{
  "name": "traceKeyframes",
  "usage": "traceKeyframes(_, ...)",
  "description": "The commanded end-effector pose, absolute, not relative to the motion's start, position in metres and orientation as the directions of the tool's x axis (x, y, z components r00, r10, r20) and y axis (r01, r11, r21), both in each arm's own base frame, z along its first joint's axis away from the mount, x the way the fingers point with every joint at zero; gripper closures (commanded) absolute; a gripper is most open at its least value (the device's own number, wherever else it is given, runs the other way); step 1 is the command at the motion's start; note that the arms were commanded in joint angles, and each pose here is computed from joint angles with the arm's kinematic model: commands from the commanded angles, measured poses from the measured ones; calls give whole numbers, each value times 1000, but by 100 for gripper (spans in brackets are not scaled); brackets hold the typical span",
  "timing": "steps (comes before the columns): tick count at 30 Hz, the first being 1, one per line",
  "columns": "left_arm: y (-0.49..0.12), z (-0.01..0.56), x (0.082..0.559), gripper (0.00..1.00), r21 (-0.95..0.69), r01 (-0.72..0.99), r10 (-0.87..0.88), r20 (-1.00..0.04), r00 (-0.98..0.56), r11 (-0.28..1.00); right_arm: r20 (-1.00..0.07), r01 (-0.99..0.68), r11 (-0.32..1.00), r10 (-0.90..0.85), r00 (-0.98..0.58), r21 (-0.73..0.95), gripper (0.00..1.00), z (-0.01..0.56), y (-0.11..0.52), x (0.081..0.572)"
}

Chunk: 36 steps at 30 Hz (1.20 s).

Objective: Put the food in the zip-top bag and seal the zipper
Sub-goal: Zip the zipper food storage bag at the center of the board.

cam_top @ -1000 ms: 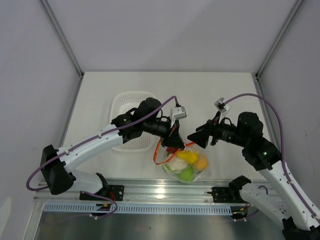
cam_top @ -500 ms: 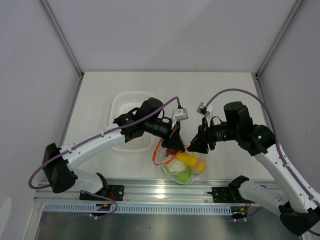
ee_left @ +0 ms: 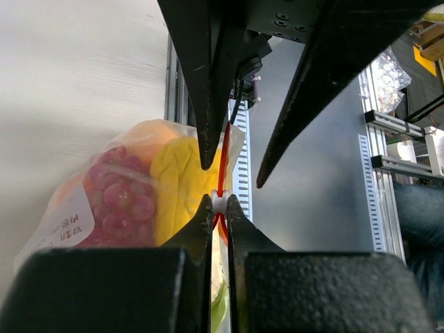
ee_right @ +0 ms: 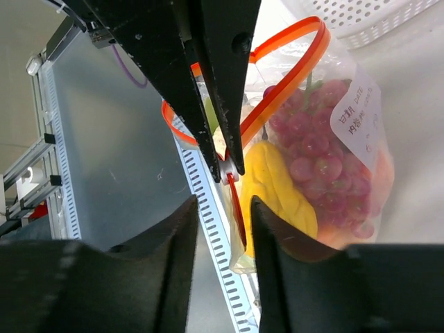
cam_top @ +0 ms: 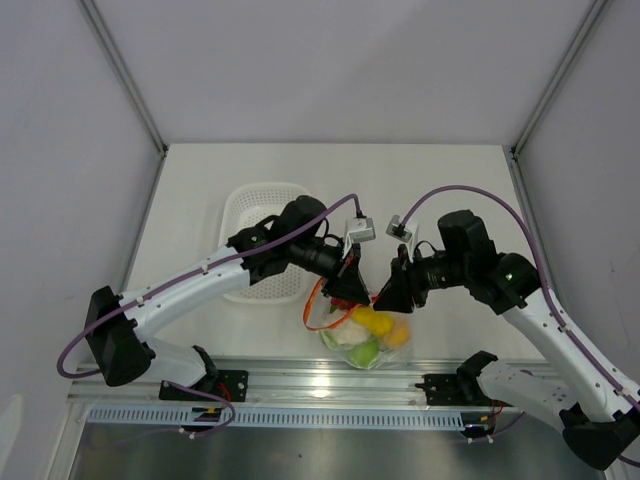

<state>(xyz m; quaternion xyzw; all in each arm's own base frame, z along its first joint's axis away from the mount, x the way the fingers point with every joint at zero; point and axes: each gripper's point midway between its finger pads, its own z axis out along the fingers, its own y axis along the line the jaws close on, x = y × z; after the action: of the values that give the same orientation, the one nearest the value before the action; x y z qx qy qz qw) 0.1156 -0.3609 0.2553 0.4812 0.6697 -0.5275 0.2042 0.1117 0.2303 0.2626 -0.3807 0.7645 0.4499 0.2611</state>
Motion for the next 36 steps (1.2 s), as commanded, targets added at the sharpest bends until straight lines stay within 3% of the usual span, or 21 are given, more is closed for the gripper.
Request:
traceKeyframes(1, -358, 281, 111, 99, -464, 881, 371, -836, -404, -88, -763, -829, 299, -332, -554, 472, 64, 269, 233, 117)
traceKeyframes(5, -359, 280, 111, 99, -466, 880, 371, -835, -406, -88, -761, -829, 275, -331, -557, 487, 87, 267, 236, 115)
traceKeyframes(7, -359, 280, 111, 99, -470, 878, 371, -834, -408, -90, -758, -828, 273, -337, -559, 490, 89, 265, 237, 116)
traceKeyframes(10, -360, 279, 110, 99, -471, 877, 372, -833, -409, -91, -761, -829, 275, -333, -557, 487, 100, 265, 238, 118)
traceKeyframes(14, -358, 279, 113, 99, -469, 881, 375, -829, -415, -64, -773, -818, 349, -300, -559, 456, 100, 266, 237, 131)
traceKeyframes(15, -357, 277, 116, 99, -469, 882, 380, -824, -421, -40, -774, -783, 452, -264, -575, 427, 100, 261, 230, 147)
traceKeyframes(18, -352, 271, 135, 99, -452, 883, 385, -799, -463, 123, -812, -707, 600, -156, -562, 374, 100, 267, 215, 170)
traceKeyframes(21, -345, 267, 141, 99, -453, 867, 404, -767, -498, 208, -818, -633, 683, -92, -568, 363, 100, 268, 201, 180)
traceKeyframes(36, -312, 261, 128, 99, -426, 860, 441, -738, -510, 281, -816, -598, 719, -74, -573, 354, 100, 260, 178, 164)
